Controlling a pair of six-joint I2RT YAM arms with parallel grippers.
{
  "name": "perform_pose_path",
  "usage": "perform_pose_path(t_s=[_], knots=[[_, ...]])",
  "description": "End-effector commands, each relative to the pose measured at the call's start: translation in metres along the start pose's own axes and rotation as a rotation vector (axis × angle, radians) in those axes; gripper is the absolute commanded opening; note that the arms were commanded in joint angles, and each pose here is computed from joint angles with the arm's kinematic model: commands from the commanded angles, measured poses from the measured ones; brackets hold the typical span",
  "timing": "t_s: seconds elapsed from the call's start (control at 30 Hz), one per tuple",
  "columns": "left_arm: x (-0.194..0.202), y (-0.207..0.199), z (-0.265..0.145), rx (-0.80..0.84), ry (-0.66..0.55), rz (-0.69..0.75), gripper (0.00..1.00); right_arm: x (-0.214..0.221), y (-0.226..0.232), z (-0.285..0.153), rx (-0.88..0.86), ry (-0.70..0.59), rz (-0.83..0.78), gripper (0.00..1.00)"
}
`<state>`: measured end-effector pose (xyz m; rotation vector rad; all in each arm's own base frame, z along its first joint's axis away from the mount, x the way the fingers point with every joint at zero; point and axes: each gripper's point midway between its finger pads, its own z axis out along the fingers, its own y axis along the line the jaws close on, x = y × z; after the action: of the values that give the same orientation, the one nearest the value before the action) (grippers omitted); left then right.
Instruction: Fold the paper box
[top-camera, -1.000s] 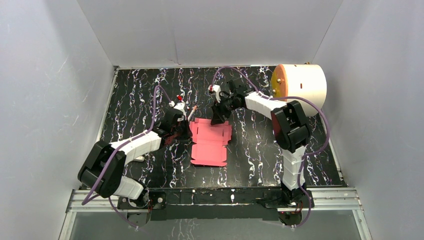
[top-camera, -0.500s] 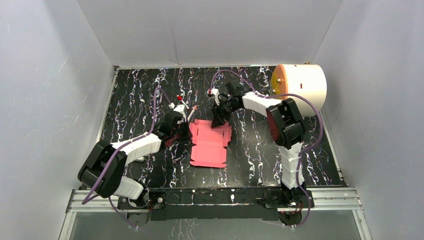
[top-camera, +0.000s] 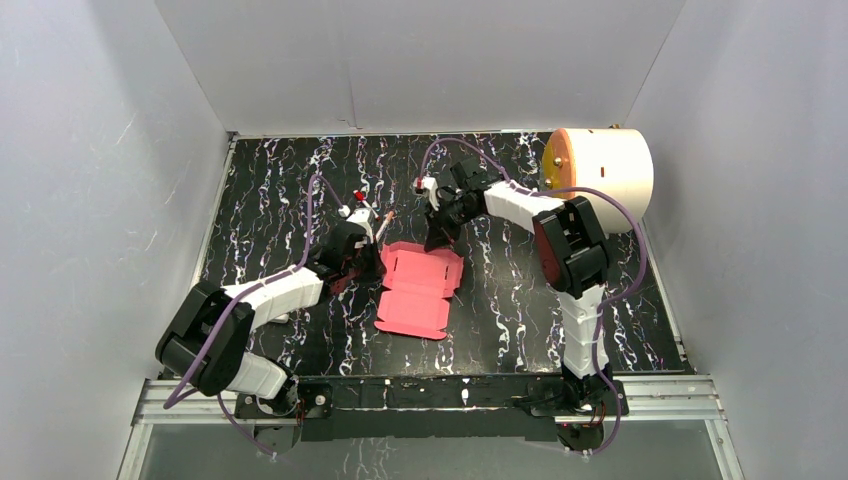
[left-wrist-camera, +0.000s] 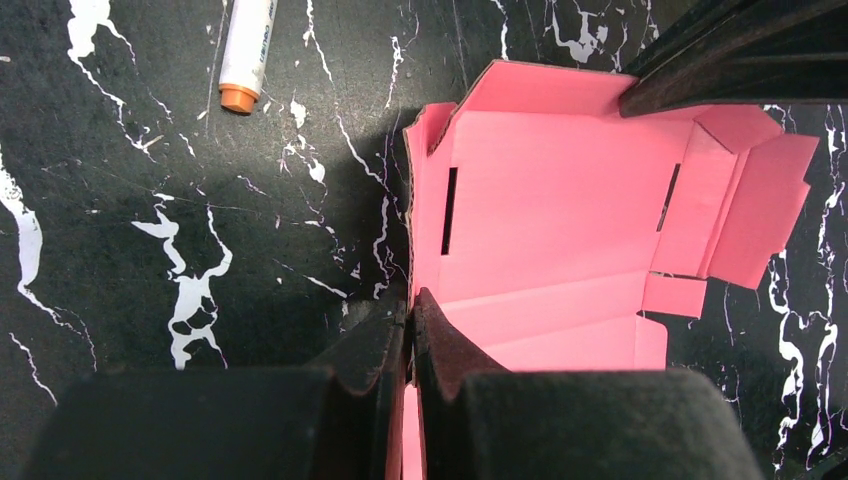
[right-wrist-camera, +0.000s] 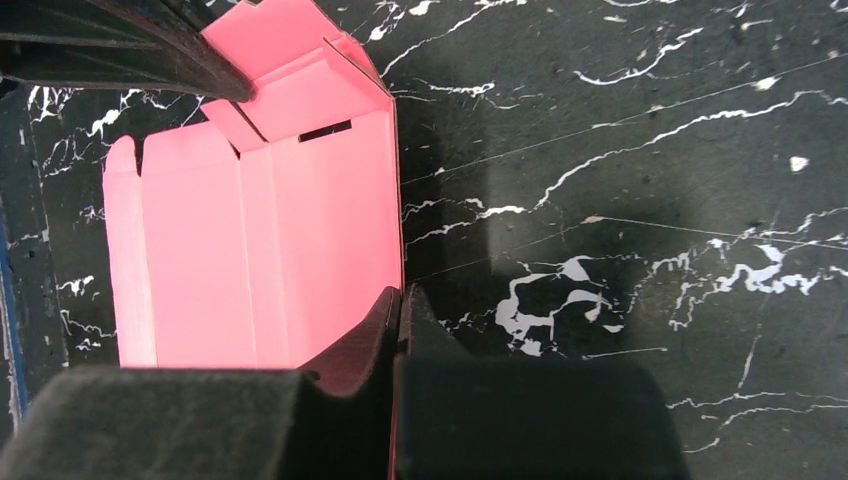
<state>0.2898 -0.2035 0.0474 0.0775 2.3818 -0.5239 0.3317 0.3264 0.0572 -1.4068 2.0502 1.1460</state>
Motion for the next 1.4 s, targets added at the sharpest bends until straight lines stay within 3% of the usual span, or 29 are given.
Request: perform_pose_path(t_s=[0.0,0.13,0.53,0.87,1.07,1.1,1.13,1.37], knots=[[-0.013,-0.008,-0.004,0.024,-0.054,-0.003,0.04,-0.018,0.008,-0.01,-0.006,-0.023,-0.059,0.0],[-0.02,-0.012,-0.008,0.036,-0.074,-0.02,0.07,-0.024,0.015,-0.017,0.052,-0.009,-0.119,0.0],[-0.04,0.0,-0.047,-0.013,-0.24,-0.169,0.4,-0.054,0.048,-0.044,0.32,-0.008,-0.335,0.0],[-0.031,0.015,-0.07,0.004,-0.329,-0.311,0.47,-0.055,0.078,-0.044,0.498,-0.01,-0.475,0.0],[-0.024,0.018,-0.077,0.05,-0.345,-0.408,0.52,-0.051,0.067,-0.049,0.697,0.008,-0.511,0.0],[-0.023,0.016,-0.077,0.057,-0.339,-0.408,0.52,-0.058,0.058,-0.057,0.729,0.123,-0.821,0.1],[-0.022,0.013,-0.078,0.071,-0.328,-0.401,0.52,-0.064,0.052,-0.063,0.755,0.196,-0.997,0.0],[0.008,0.001,-0.072,0.154,-0.211,-0.396,0.45,-0.063,0.051,-0.058,0.858,0.234,-1.121,0.0]])
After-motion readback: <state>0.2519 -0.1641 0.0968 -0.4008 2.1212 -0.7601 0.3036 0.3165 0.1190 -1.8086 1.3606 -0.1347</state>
